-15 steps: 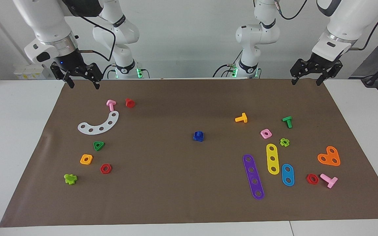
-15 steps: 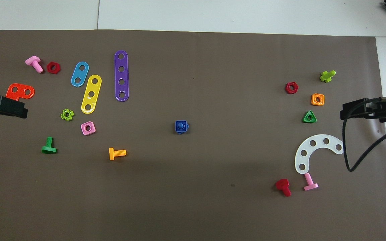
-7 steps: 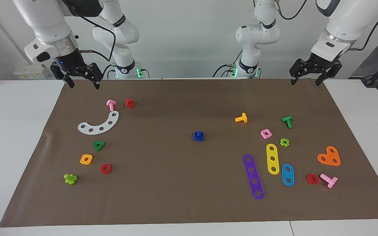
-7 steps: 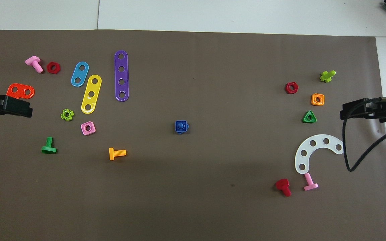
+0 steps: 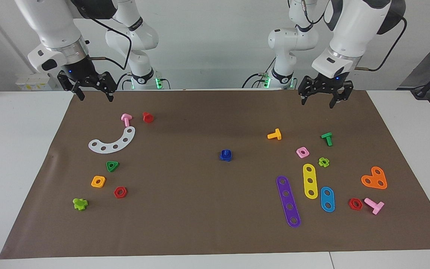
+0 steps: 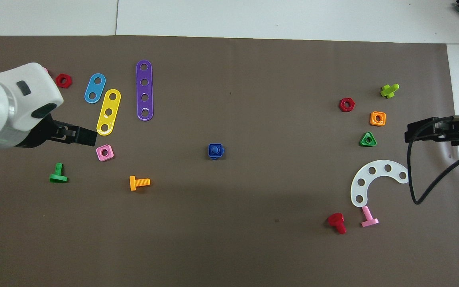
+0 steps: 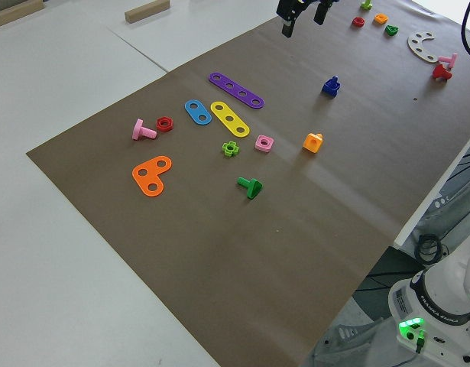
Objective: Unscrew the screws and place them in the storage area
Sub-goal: 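Move the left gripper over the blue nut on the bolt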
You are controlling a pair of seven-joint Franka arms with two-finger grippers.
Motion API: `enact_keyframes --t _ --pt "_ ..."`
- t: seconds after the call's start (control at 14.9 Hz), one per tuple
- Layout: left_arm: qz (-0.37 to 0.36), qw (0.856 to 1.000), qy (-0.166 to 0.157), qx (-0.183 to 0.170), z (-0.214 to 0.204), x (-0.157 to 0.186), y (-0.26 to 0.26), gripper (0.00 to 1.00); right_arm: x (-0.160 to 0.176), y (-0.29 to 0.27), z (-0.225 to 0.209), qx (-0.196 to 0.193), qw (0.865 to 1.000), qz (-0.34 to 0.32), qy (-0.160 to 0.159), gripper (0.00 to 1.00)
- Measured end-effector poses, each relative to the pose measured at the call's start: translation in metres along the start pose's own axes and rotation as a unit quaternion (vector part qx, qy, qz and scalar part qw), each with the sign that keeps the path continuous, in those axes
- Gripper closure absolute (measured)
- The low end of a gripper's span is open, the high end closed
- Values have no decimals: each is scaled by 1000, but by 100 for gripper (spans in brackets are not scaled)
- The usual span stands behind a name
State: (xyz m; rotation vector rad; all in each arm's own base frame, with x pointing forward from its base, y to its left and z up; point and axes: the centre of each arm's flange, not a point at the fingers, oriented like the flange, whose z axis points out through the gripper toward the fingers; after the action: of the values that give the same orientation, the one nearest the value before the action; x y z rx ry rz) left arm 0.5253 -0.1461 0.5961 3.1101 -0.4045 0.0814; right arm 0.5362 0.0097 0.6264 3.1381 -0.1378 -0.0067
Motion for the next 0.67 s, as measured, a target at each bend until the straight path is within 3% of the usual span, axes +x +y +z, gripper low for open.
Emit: enact_keyframes --t 0.33,0.67 --pt "11 1000 25 -5 47 1 86 1 0 0 0 0 1000 0 0 0" --pt "3 999 22 -27 106 5 151 4 0 0 0 0 1000 0 0 0"
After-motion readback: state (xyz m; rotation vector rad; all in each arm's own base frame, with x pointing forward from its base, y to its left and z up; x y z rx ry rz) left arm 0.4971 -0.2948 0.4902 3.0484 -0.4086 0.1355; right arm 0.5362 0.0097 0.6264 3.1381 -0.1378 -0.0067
